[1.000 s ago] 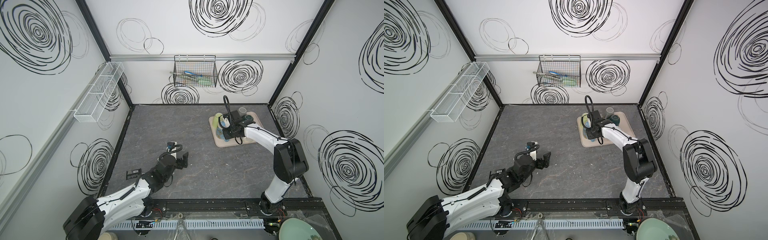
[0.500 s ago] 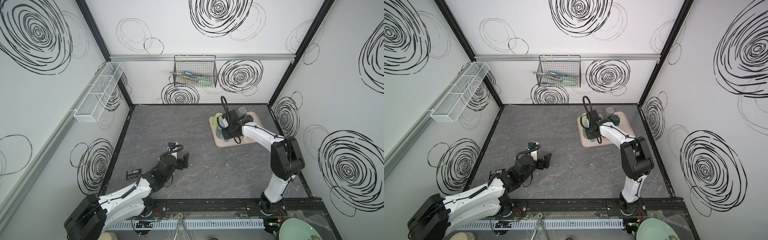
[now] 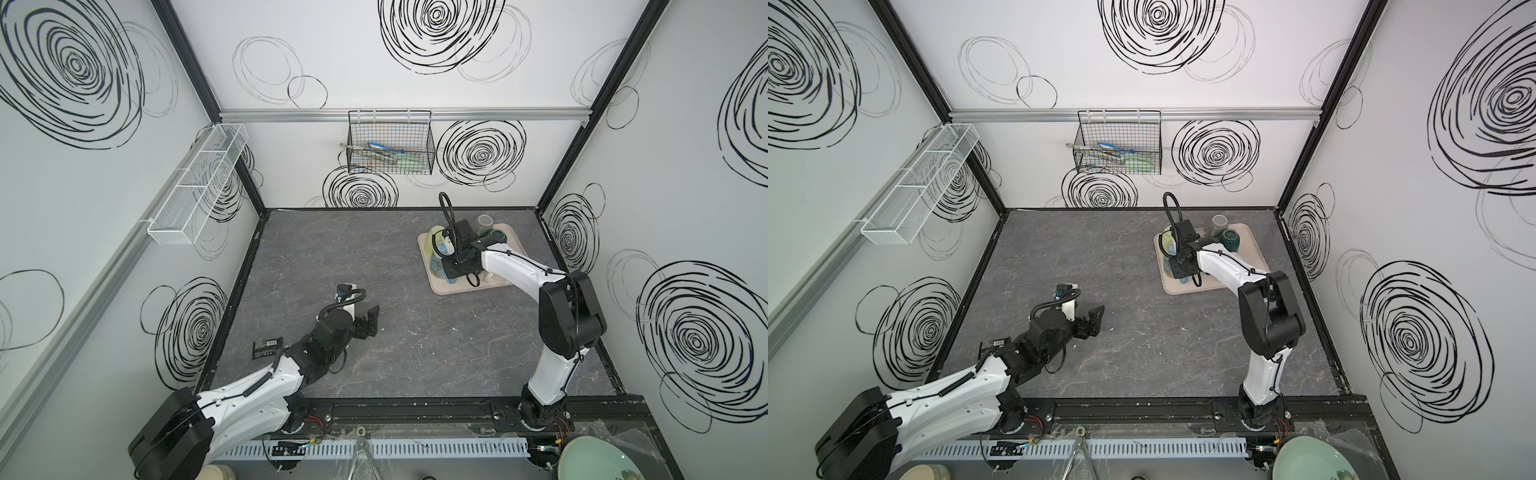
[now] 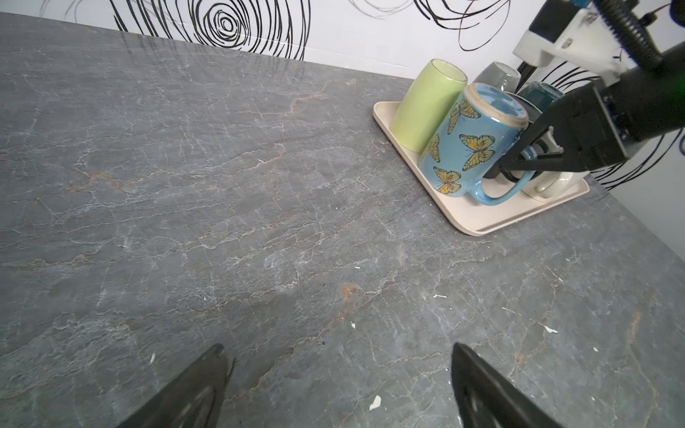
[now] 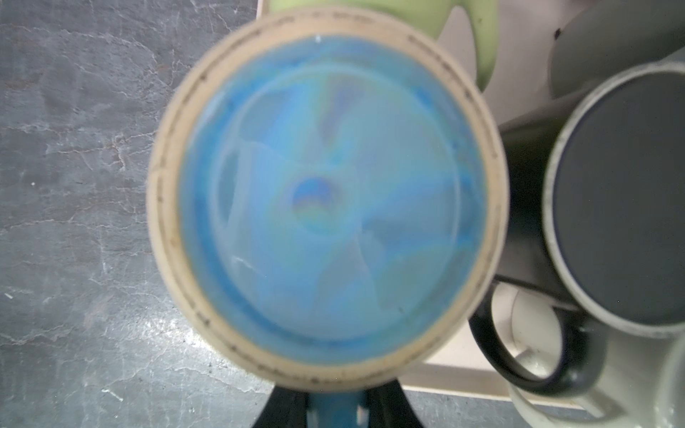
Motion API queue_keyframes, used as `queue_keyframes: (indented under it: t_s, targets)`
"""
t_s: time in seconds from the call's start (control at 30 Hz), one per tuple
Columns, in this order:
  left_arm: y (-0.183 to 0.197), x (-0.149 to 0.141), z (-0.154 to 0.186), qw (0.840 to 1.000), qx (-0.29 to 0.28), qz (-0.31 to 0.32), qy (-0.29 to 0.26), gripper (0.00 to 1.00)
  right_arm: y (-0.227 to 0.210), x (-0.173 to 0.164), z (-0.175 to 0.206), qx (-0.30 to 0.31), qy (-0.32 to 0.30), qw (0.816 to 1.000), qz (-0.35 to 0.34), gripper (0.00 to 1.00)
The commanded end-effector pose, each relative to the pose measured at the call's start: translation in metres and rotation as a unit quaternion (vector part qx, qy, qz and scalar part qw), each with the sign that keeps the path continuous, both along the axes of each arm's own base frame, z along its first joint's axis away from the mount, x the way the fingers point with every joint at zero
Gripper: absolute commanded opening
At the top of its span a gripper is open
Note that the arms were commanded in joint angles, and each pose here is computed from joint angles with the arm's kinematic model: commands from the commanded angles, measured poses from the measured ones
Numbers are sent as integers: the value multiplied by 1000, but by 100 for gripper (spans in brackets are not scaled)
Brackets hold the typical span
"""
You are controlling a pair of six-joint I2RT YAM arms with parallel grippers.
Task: Turn the mug right side up
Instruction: Rotate the mug on the tray.
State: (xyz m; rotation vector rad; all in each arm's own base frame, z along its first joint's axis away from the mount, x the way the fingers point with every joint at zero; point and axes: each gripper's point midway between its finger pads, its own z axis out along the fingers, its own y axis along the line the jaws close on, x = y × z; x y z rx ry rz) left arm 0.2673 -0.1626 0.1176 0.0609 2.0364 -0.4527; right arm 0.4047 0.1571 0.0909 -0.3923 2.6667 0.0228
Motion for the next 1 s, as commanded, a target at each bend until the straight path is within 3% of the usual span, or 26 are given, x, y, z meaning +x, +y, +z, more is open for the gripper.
queue_keyframes:
  t_s: [0.0,0.47,0.97]
  targets:
    - [1,7,13,999,-25,12,-18,96,4,0,6,-5,3,1000,4,17]
    - [25,14,-2,997,-52,51,12,96,12,-9,8,23,1,1000,15,4]
    - [21,18,-15,997,-55,29,39,96,19,-19,35,76,-39,996,27,0]
